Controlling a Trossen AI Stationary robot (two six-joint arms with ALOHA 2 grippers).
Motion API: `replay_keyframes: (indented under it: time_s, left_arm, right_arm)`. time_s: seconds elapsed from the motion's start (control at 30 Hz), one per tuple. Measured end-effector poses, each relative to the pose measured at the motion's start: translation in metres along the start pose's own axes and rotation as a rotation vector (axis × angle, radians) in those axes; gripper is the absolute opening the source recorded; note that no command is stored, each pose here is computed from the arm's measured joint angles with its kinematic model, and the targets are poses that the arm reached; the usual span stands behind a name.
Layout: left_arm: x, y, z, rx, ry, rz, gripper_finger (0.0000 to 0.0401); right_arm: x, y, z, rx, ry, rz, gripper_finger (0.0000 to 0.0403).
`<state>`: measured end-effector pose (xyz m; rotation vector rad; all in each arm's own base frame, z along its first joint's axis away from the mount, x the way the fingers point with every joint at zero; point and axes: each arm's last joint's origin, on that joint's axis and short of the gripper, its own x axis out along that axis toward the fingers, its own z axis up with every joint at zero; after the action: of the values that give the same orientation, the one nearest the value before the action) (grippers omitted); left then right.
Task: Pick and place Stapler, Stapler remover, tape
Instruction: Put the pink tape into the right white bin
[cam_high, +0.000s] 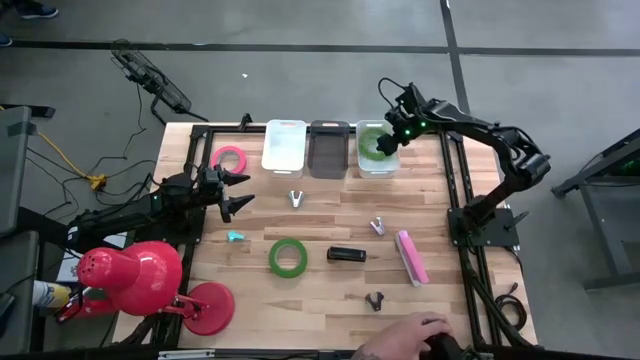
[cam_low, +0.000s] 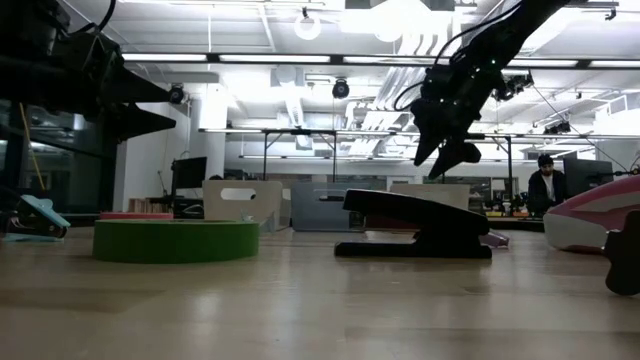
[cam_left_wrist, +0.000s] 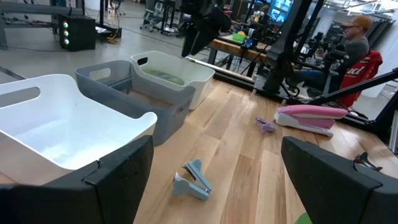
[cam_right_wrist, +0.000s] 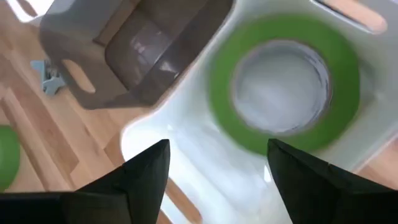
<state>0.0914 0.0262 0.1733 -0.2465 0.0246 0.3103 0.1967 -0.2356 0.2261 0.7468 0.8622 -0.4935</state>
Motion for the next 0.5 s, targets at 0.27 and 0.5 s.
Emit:
replay_keyframes:
  time_s: [0.27,0.5]
  left_arm:
    - [0.000,0.000,0.000,0.000,0.000,0.000,0.0349]
    - [0.000,0.000,0.000,0.000,0.000,0.000,0.0349]
  right_arm:
    - [0.003,0.005,-0.003,-0.018,0.030,-0.057,0.0260]
    - [0.006,0.013,-0.004,-0.083,0.037,-0.031,0.0259]
